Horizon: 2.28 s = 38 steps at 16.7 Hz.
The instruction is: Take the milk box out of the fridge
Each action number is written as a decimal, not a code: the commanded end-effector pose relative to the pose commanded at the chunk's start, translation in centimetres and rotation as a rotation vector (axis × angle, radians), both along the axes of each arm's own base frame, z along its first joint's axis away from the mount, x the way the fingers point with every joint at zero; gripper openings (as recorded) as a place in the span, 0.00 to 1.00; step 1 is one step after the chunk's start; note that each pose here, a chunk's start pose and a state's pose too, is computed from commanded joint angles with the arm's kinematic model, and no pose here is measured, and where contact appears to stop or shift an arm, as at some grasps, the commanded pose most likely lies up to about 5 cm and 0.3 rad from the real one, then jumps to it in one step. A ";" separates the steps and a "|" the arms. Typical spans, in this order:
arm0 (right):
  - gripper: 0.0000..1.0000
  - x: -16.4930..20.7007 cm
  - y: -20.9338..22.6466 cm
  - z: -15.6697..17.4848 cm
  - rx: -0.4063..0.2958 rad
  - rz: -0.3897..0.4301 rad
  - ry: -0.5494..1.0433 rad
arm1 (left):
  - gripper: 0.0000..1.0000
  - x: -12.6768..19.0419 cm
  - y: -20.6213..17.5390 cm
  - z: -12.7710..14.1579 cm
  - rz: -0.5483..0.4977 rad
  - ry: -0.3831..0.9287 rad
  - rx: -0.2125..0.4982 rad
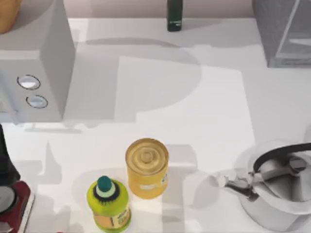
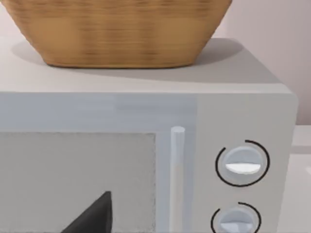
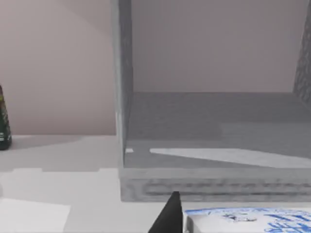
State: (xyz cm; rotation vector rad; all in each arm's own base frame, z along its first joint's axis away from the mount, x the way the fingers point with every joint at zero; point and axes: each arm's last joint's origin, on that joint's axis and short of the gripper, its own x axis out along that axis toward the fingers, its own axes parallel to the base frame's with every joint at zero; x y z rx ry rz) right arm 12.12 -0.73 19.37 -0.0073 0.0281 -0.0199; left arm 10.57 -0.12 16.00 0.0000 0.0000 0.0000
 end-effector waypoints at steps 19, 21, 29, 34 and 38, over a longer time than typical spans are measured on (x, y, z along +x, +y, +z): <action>0.00 -0.4 1.1 0.9 -0.022 0.072 0.171 | 1.00 0.0 0.0 0.0 0.000 0.000 0.000; 0.00 1.1 1.7 3.1 -0.043 0.122 0.276 | 1.00 0.0 0.0 0.0 0.000 0.000 0.000; 0.00 14.7 8.0 10.0 -0.159 0.402 0.671 | 1.00 0.0 0.0 0.0 0.000 0.000 0.000; 0.00 24.9 15.1 8.5 -0.233 0.565 0.814 | 1.00 0.0 0.0 0.0 0.000 0.000 0.000; 0.00 30.1 20.2 5.2 -0.289 0.659 0.877 | 1.00 0.0 0.0 0.0 0.000 0.000 0.000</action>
